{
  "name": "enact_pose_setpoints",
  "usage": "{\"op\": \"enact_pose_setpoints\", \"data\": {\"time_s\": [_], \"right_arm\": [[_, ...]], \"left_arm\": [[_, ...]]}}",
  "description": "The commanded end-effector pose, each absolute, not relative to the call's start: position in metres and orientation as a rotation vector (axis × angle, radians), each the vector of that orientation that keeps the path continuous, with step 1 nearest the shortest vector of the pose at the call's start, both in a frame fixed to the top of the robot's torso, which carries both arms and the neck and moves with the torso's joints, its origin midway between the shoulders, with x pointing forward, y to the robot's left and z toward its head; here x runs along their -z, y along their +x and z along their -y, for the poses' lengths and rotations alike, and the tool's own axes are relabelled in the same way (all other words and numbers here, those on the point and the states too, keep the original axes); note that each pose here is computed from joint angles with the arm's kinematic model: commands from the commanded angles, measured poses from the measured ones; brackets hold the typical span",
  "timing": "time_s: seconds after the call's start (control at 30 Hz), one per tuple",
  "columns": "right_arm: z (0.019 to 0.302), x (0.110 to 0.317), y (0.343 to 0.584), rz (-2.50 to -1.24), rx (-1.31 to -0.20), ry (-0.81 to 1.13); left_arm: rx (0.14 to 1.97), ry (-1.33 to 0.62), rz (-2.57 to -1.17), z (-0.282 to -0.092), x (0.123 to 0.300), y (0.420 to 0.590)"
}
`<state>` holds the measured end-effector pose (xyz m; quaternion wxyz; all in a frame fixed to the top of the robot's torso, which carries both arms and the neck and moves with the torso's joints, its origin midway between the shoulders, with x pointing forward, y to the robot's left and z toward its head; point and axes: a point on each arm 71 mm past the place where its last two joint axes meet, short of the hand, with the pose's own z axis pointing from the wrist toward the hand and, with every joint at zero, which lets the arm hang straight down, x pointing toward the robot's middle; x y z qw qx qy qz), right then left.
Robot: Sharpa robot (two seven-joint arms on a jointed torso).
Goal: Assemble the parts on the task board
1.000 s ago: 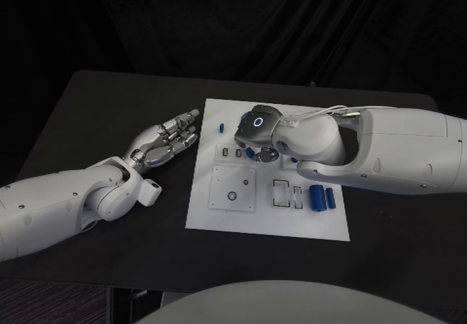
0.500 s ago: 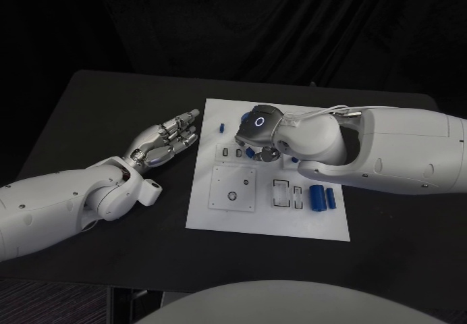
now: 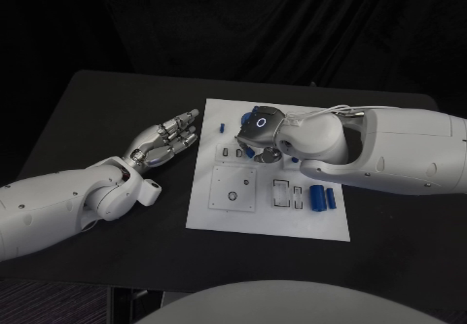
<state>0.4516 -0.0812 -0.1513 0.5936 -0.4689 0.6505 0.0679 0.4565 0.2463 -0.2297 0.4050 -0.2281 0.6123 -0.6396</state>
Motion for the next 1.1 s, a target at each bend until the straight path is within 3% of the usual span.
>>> {"op": "enact_pose_setpoints", "data": {"time_s": [0.03,0.73,0.87,1.1], "right_arm": [[0.081,0.152,0.451,-1.515,-0.194,-1.076],[0.089,0.151,0.457,-1.47,-0.243,-1.031],[0.095,0.15,0.459,-1.472,-0.308,-0.988],[0.11,0.152,0.463,-1.597,-0.492,-0.838]], "left_arm": [[1.702,-0.517,-1.446,-0.245,0.223,0.453],[1.696,-0.52,-1.45,-0.245,0.223,0.454],[1.696,-0.521,-1.45,-0.246,0.223,0.454],[1.691,-0.523,-1.449,-0.248,0.223,0.453]]}}
